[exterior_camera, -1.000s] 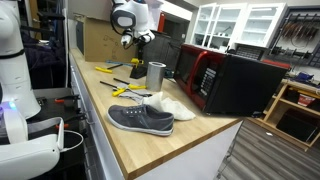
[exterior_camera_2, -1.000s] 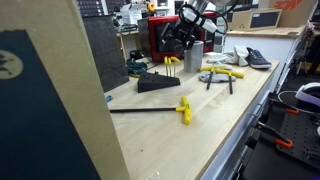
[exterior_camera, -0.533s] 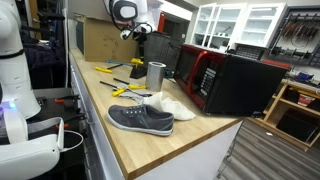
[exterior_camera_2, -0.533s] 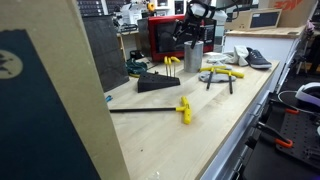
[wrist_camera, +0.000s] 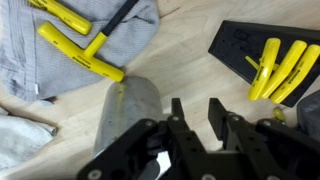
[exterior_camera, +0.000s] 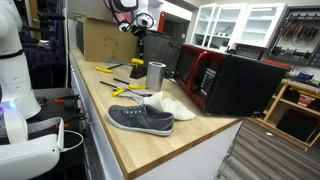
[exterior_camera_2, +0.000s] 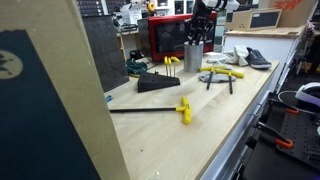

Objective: Move one black and yellow object in the metal tin, then to the black holder

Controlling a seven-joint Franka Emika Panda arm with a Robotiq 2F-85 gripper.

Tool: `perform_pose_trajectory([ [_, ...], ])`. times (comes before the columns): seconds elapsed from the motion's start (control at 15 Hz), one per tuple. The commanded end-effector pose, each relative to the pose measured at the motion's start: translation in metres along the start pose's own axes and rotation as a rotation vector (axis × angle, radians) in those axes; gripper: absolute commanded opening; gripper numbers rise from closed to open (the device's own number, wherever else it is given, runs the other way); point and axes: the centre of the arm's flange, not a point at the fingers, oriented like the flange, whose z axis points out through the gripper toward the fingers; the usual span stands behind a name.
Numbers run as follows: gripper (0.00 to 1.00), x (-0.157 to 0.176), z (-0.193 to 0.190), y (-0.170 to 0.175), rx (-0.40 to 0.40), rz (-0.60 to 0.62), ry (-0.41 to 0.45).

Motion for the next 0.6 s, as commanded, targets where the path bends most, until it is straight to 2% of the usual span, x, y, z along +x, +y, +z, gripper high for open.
perform_pose_trajectory([
  [0.0,0.05,0.001,0.02,-0.008,0.008,-0.027,-0.024],
  [0.07,0.0,0.002,0.026,-0.01,0.015,-0.03,-0.024],
  [0.53,0.0,0.001,0.055,-0.03,0.057,-0.027,-0.032],
])
